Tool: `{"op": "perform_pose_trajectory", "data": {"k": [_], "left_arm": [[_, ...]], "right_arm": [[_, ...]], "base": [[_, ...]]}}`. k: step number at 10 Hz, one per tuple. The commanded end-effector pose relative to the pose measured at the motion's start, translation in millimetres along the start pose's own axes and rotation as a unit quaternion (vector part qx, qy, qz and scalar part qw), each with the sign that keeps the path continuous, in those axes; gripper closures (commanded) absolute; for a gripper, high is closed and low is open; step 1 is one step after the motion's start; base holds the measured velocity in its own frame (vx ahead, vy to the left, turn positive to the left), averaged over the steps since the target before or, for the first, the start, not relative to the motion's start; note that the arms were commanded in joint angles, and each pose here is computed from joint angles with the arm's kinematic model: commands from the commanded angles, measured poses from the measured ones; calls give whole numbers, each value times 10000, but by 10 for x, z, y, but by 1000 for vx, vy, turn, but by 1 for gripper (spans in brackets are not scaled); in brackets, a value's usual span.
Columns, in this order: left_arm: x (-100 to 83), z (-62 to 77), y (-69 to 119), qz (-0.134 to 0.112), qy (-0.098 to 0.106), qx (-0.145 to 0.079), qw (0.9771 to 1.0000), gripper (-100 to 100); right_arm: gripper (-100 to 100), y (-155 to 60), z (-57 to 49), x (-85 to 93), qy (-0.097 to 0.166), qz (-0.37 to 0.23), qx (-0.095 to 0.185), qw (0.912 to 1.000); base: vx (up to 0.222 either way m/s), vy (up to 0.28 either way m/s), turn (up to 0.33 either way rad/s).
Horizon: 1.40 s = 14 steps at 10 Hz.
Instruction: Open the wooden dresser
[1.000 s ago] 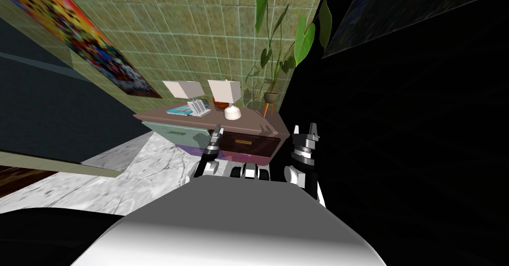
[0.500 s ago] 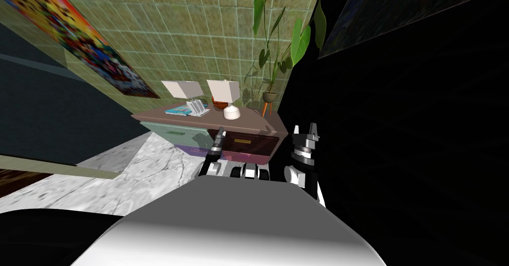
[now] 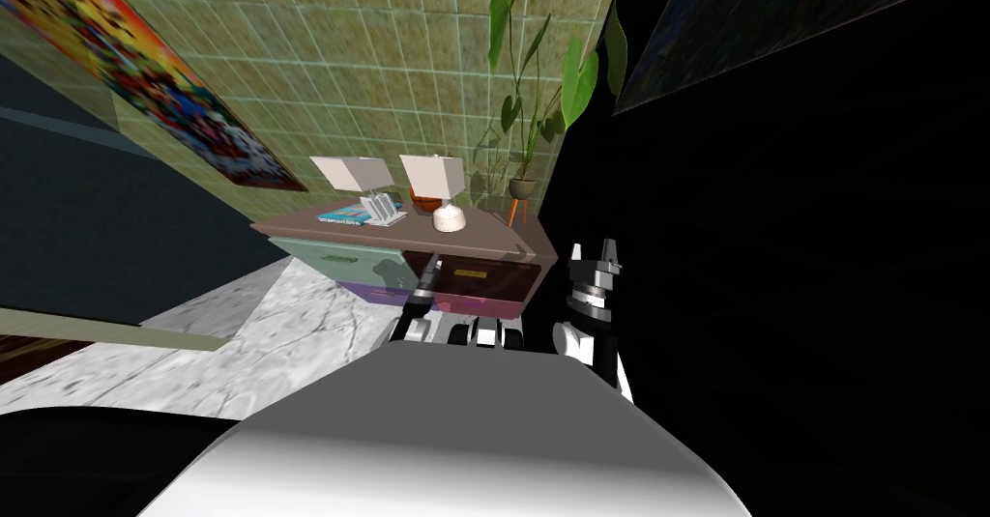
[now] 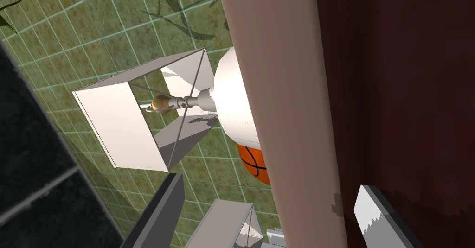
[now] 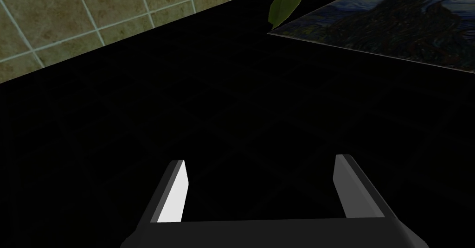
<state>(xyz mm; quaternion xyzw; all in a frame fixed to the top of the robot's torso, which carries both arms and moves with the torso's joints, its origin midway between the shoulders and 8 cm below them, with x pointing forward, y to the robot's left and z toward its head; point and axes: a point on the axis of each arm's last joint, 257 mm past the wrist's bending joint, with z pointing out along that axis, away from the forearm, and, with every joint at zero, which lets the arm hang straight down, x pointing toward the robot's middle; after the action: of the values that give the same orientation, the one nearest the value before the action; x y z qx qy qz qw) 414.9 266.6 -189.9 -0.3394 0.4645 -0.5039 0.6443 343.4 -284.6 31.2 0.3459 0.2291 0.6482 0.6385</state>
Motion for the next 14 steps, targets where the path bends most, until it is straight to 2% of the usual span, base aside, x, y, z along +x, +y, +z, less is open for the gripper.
{"op": "perform_pose_trajectory", "data": {"k": [1, 6, 10, 11, 12, 13, 14], "left_arm": [[74, -50, 221, 33, 101, -217, 9997, -100], [255, -205, 643, 31, 266, -665, 9974, -100], [467, -348, 945, -78, 345, -1017, 9942, -100], [596, -404, 1045, -188, 345, -1154, 9925, -100], [713, -433, 1095, -312, 318, -1239, 9913, -100], [652, -427, 1047, -239, 326, -1173, 9923, -100], [646, -359, 1024, -247, 319, -1189, 9921, -100]], "right_arm": [[0, 0, 0, 0, 0, 0, 0, 10000], [0, 0, 0, 0, 0, 0, 0, 10000], [0, 0, 0, 0, 0, 0, 0, 10000], [0, 0, 0, 0, 0, 0, 0, 10000], [0, 0, 0, 0, 0, 0, 0, 10000], [0, 0, 0, 0, 0, 0, 0, 10000], [0, 0, 0, 0, 0, 0, 0, 10000]], "base": [[-19, -7, -23], [-17, -9, -26], [-19, -9, -28], [-24, -11, -39], [-25, -13, -40], [-11, -7, -7], [51, -13, -12]]}}
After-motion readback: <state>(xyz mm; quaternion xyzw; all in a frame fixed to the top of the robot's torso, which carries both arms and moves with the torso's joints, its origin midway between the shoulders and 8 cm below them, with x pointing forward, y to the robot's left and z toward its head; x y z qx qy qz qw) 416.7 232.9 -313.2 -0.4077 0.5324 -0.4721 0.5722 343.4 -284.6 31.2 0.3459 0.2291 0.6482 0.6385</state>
